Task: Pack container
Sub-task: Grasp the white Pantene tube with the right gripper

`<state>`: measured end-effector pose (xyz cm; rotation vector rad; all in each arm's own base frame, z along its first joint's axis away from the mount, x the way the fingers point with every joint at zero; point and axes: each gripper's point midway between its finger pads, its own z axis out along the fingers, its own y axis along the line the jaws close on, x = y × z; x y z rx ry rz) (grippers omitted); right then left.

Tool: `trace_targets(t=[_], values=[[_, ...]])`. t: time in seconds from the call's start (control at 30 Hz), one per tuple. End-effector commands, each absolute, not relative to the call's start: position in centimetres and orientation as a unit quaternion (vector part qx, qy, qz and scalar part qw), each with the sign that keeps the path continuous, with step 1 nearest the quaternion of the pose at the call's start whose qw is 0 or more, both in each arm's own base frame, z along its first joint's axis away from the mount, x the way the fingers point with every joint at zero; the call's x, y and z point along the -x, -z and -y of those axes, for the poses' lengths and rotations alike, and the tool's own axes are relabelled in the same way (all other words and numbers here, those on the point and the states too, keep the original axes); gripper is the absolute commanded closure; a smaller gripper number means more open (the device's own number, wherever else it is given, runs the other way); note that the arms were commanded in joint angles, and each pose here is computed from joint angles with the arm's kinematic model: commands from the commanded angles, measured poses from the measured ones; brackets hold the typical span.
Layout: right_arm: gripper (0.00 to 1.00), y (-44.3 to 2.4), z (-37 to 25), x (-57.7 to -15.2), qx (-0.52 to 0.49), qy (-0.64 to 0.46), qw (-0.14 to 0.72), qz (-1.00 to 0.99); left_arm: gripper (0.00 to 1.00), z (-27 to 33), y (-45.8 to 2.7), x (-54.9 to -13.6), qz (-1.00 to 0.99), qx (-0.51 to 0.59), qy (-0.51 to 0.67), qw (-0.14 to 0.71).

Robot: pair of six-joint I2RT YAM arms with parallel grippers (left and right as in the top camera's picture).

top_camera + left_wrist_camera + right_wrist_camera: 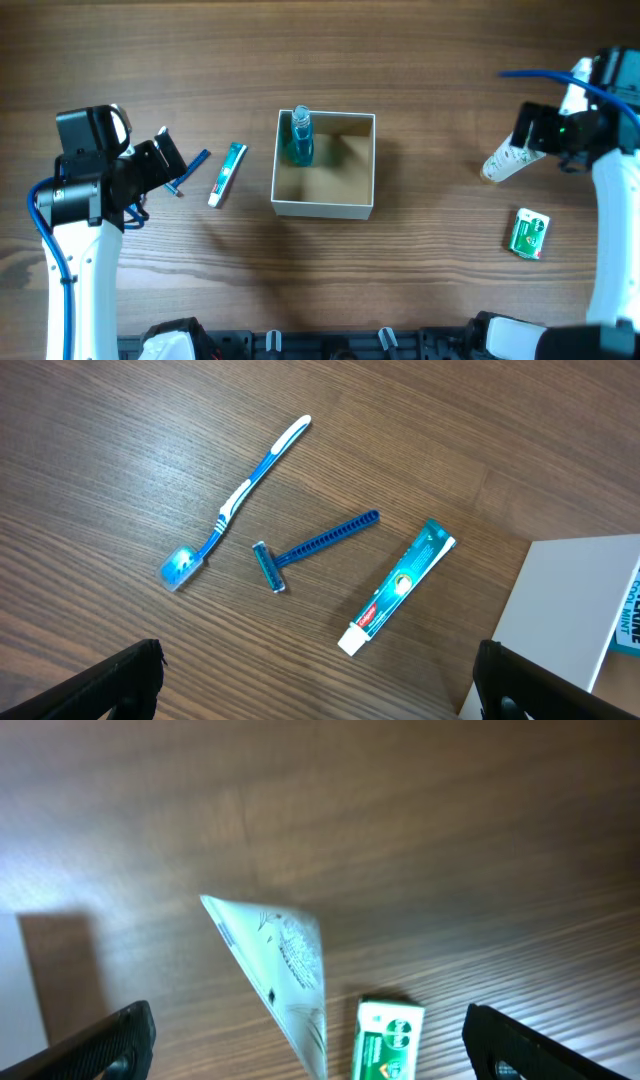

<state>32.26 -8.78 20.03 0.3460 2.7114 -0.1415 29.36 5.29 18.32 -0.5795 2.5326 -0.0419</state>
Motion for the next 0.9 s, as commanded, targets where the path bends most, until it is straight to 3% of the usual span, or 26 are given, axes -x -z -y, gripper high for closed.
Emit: trace_targets(t=[0.0,0.07,0.13,0.2,0.3,0.6,0.8,0.87], values=[[0.0,-17.0,8.0,-33.0,-0.105,0.022,0.171,-0.979,0.0,-5.6,-19.1,-29.8,-0.933,0.225,0.015,0.28],[0.08,-15.7,8.2,-33.6,-0.105,0.02,0.159,-0.981,0.0,-5.6,-19.1,-29.8,-0.933,0.225,0.015,0.279],[0.62,-14.7,8.2,-33.5,-0.107,0.018,0.141,-0.984,0.0,-5.6,-19.1,-29.8,-0.933,0.225,0.015,0.279],[0.78,-14.6,8.2,-33.6,-0.107,0.018,0.141,-0.984,0.0,-5.6,-19.1,-29.8,-0.933,0.225,0.015,0.279],[0.95,-14.6,8.2,-33.5,-0.107,0.018,0.141,-0.984,0.0,-5.6,-19.1,-29.8,-0.933,0.225,0.015,0.279],[0.96,-16.4,7.6,-34.1,-0.137,0.006,0.168,-0.976,0.0,-5.6,-19.1,-29.8,-0.933,0.225,0.015,0.279],[0.96,-25.3,2.3,-33.7,-0.119,-0.03,0.264,-0.957,0.0,-5.6,-19.1,-29.8,-0.933,0.225,0.015,0.279],[0.96,-29.2,-3.1,-32.3,-0.067,-0.063,0.312,-0.946,0.0,-5.6,-19.1,-29.8,-0.933,0.225,0.015,0.279]])
